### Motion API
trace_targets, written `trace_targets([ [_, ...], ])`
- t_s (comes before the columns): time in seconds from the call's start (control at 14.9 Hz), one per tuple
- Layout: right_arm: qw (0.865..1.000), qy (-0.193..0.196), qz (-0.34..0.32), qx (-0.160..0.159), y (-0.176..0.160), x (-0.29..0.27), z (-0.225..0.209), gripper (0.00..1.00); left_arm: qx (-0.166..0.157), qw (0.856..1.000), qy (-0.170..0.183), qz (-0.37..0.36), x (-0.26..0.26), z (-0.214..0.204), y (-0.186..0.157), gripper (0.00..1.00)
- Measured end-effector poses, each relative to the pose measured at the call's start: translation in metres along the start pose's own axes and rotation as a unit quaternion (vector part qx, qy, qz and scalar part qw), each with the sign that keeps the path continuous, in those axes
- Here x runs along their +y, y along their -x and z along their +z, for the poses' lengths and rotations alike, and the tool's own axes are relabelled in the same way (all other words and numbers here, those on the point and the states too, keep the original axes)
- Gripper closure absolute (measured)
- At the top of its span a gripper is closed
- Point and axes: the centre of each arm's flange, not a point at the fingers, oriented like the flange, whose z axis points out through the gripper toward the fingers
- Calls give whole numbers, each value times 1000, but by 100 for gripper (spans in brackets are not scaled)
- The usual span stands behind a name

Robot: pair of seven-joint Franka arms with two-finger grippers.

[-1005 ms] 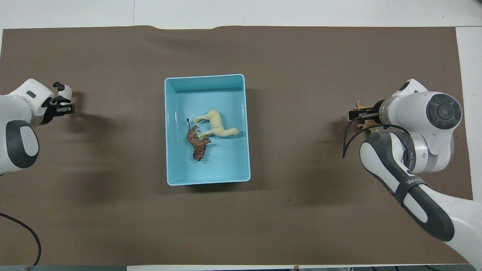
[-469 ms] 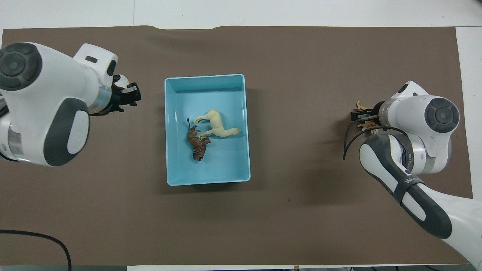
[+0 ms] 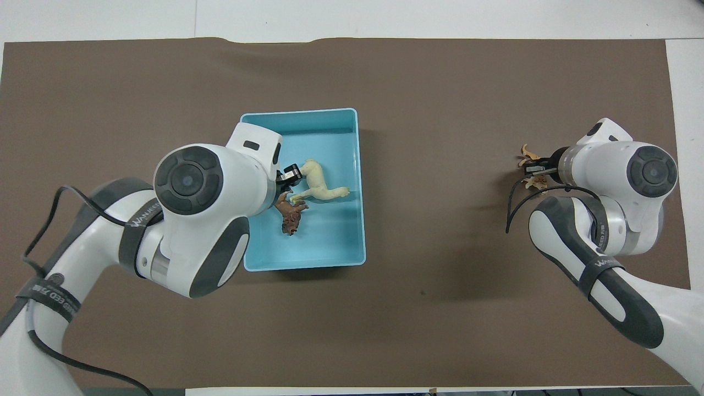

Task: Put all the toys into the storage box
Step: 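Drop the cow with the left gripper while the right gripper grasps the deer, then carry the deer with the right gripper while the left gripper retreats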

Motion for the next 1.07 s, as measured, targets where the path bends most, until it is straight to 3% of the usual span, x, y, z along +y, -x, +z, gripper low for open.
trace_targets([
  [0.07, 1000, 0, 0, 1, 0, 0, 0, 70, -3, 1000, -2, -1, 1, 6, 7, 59],
  [0.13, 1000, 0, -1, 1, 0, -1, 0, 70, -3, 1000, -3, -2, 0, 6, 7, 52],
  [0.34, 1000, -2, -5, 0, -3, -6, -2, 70, -1, 1000, -6, -17, -9, -9, -8, 22],
  [0.47, 1000, -7, -9, -20, -16, -16, -14, 70, 3, 1000, -9, -29, -27, -37, -33, 1],
  [0.67, 998, -11, 20, -58, -72, -71, -91, 70, 1, 1000, -22, -1, -79, -91, -83, 0],
  [0.8, 996, -14, 52, -66, -107, -150, -166, 70, -18, 998, -39, 35, -116, -124, -106, 0],
  [0.94, 995, -26, 77, -61, -122, -237, -221, 70, -48, 994, -56, 81, -144, -159, -116, 0],
  [1.07, 992, -49, 99, -58, -122, -307, -232, 70, -67, 989, -62, 121, -157, -179, -116, 0],
])
